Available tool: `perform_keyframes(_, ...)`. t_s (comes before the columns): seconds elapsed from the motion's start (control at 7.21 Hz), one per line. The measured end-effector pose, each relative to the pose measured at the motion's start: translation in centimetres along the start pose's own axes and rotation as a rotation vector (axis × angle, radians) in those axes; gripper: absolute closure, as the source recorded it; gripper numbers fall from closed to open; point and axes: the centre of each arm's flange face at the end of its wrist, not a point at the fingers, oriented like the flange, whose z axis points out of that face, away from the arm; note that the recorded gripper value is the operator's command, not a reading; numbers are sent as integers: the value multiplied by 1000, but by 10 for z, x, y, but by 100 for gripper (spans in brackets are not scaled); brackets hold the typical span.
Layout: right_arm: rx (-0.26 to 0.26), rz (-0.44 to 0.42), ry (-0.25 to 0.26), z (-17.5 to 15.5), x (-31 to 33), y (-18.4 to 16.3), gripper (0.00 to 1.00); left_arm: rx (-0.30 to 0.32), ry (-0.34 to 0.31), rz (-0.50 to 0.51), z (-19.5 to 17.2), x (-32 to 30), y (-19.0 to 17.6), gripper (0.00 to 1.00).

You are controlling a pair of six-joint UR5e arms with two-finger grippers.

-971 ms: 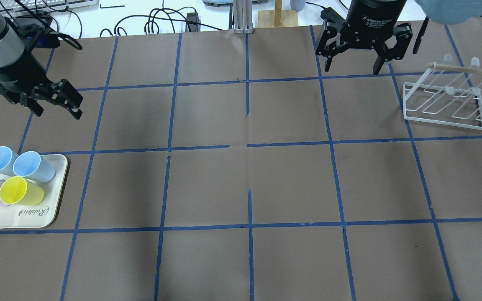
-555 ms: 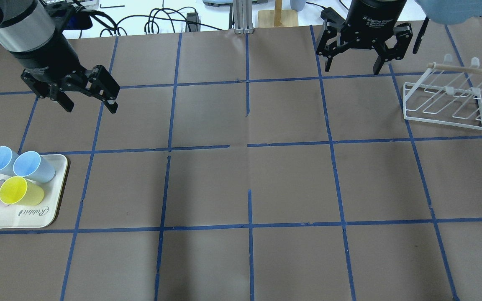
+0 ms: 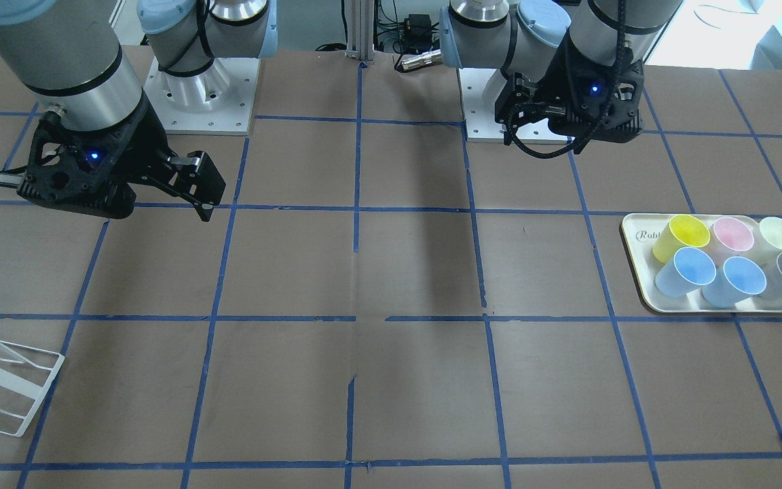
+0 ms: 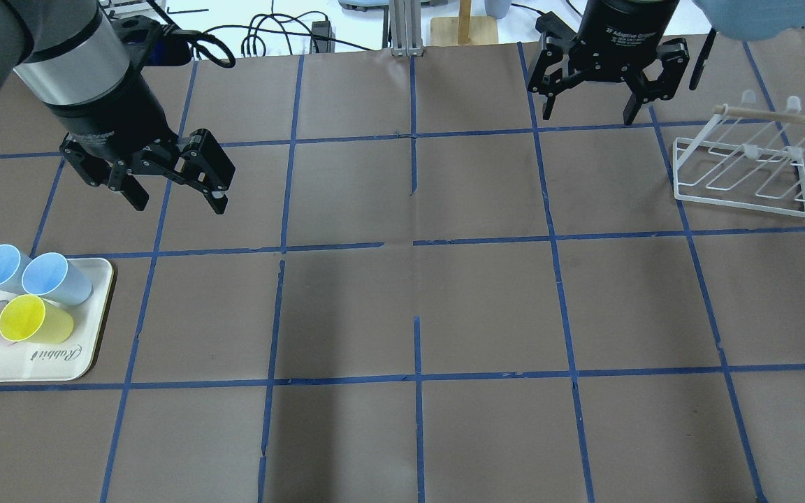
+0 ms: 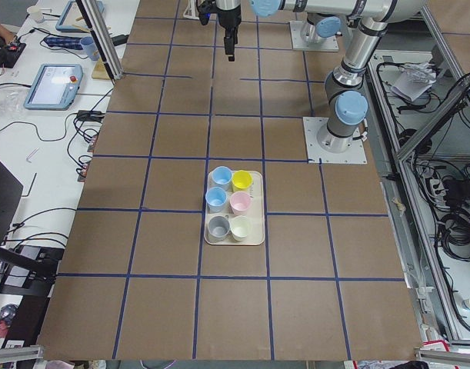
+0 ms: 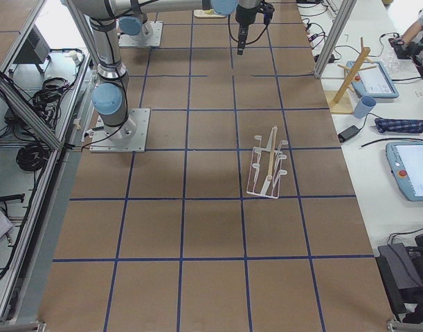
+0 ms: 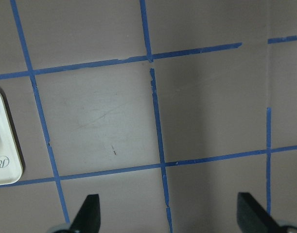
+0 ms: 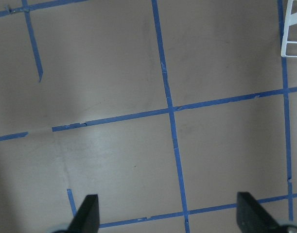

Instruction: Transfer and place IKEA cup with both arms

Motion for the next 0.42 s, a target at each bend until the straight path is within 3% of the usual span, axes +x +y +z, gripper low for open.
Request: perform_keyframes(0.42,0,0,0,0,0,0,0,-10,-30,-1,2,-2,3,0)
